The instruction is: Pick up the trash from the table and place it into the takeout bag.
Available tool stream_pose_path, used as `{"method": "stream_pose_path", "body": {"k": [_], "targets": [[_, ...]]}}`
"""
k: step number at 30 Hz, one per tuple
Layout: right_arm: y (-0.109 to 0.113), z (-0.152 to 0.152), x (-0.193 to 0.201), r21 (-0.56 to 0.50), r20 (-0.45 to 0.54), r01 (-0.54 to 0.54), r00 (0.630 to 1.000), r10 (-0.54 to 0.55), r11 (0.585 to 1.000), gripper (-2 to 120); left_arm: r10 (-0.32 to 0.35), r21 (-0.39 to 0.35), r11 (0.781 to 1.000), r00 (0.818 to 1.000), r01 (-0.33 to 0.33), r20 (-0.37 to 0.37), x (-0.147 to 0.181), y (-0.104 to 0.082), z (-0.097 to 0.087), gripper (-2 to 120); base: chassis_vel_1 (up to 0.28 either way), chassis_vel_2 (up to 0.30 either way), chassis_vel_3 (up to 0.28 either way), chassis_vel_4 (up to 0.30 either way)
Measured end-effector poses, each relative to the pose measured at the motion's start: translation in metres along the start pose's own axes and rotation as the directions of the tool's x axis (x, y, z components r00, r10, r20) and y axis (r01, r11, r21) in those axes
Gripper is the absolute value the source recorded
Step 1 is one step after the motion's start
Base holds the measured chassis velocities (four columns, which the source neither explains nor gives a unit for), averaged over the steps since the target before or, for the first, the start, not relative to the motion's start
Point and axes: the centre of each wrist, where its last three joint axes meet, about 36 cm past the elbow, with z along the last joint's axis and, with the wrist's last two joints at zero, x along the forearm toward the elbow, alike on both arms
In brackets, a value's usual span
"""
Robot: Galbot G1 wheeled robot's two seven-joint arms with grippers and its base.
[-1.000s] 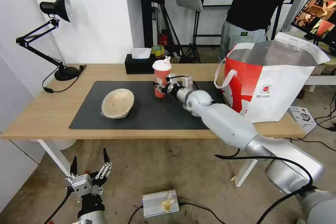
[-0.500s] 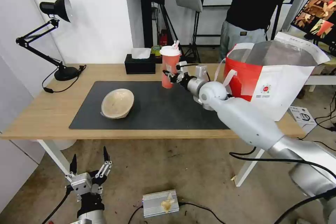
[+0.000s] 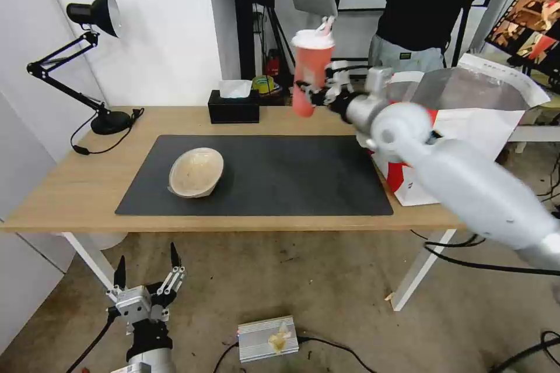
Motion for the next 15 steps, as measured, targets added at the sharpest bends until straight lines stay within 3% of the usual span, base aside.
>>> {"method": "stream_pose_path", "body": {"k": [15], "targets": [[-0.045, -0.044, 0.074, 0.187, -0.016, -0.034, 0.999, 0.038, 0.982, 5, 0.031, 0.009, 0.999, 0.999, -0.031, -0.01, 0.001, -0.009, 0.001, 100, 0.0, 0.0, 0.0, 0.0]]}}
